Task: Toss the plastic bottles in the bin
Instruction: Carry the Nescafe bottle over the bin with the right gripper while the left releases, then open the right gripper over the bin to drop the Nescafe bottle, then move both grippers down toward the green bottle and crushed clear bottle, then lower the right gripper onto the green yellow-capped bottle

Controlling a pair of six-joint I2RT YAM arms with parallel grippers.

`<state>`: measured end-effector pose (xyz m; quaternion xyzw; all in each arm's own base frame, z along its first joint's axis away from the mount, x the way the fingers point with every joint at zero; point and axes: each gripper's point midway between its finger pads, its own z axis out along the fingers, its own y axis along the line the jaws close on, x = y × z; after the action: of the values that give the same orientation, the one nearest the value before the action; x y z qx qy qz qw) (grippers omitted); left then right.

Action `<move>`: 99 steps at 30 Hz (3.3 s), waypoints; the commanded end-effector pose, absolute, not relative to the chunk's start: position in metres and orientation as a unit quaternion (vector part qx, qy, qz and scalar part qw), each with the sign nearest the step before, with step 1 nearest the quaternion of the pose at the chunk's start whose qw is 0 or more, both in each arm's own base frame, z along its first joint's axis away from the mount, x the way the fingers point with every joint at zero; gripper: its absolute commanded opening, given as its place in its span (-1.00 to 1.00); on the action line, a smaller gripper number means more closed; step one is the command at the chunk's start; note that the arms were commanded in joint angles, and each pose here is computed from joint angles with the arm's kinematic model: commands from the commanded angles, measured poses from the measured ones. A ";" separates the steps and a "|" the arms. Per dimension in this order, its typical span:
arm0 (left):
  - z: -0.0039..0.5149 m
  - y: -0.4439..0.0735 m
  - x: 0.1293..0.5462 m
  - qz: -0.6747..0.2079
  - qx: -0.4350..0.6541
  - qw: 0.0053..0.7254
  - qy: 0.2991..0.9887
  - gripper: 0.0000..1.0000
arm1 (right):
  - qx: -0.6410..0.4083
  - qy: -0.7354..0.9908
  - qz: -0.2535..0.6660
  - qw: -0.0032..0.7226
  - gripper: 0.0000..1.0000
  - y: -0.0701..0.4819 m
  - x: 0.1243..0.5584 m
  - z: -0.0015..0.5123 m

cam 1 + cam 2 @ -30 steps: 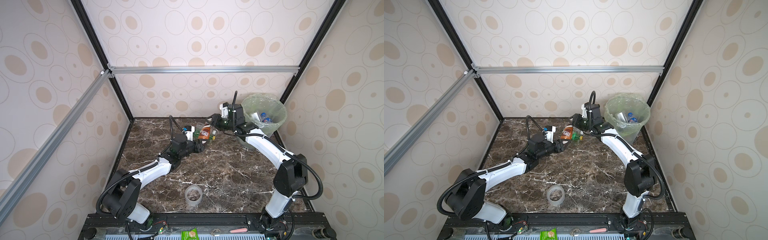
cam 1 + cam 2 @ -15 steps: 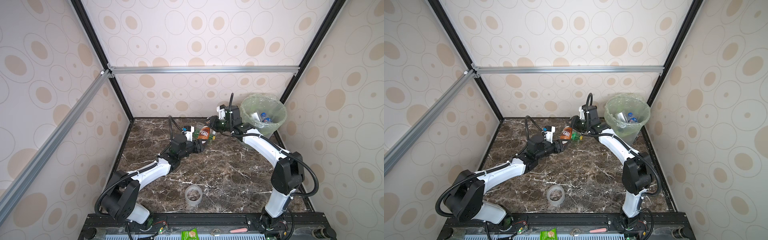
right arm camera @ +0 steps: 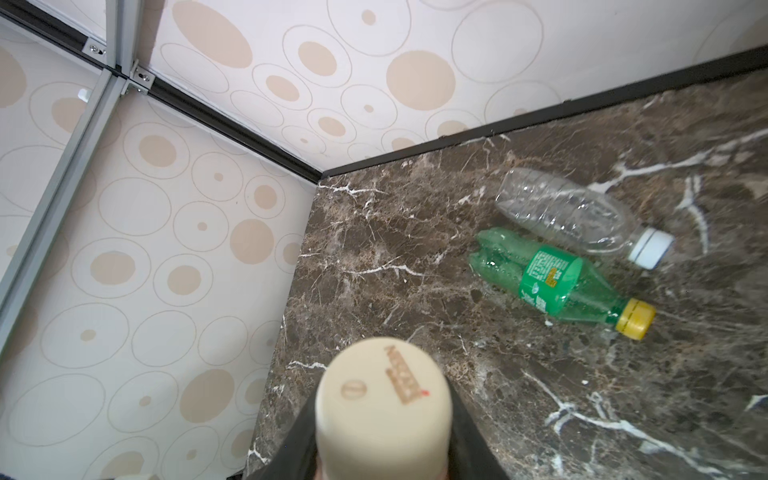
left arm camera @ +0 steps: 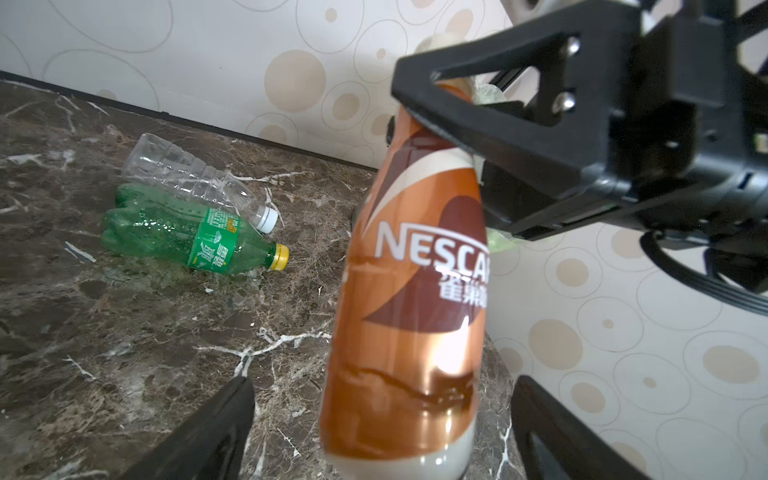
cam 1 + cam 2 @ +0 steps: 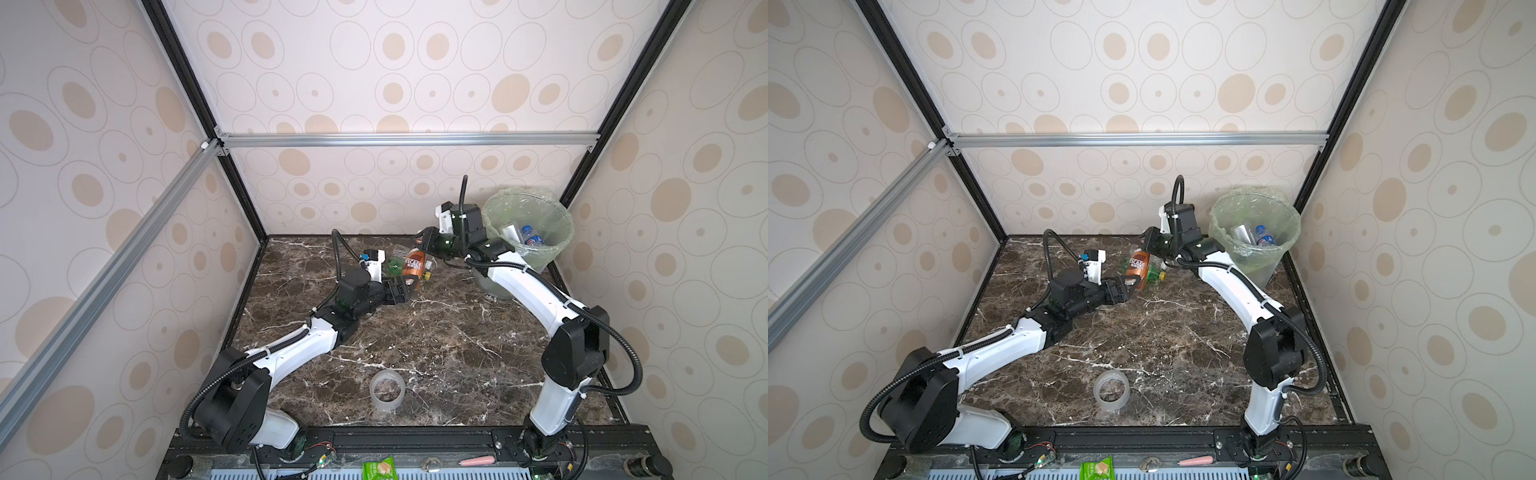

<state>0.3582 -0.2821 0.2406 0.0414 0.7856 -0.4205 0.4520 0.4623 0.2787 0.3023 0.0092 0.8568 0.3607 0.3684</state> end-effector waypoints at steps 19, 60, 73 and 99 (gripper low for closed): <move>0.404 -0.380 0.386 -0.406 0.185 0.565 0.694 0.98 | -0.010 0.652 -0.120 0.748 -0.51 0.068 0.384 0.606; 0.384 -0.384 0.373 -0.404 0.184 0.552 0.706 0.98 | 0.088 0.755 -0.123 0.638 0.99 -0.027 0.464 0.503; 0.380 -0.387 0.376 -0.403 0.187 0.550 0.708 0.98 | 0.085 0.753 -0.119 0.642 1.00 -0.025 0.461 0.507; 0.265 -0.217 0.425 -0.400 -0.073 0.465 0.787 0.98 | -0.223 0.862 0.023 0.455 0.99 0.231 0.507 0.297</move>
<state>0.4292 -0.2210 0.2481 -0.0535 0.8064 -0.3624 0.4643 0.5071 0.2055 0.3361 -0.1782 0.8481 0.0114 0.4989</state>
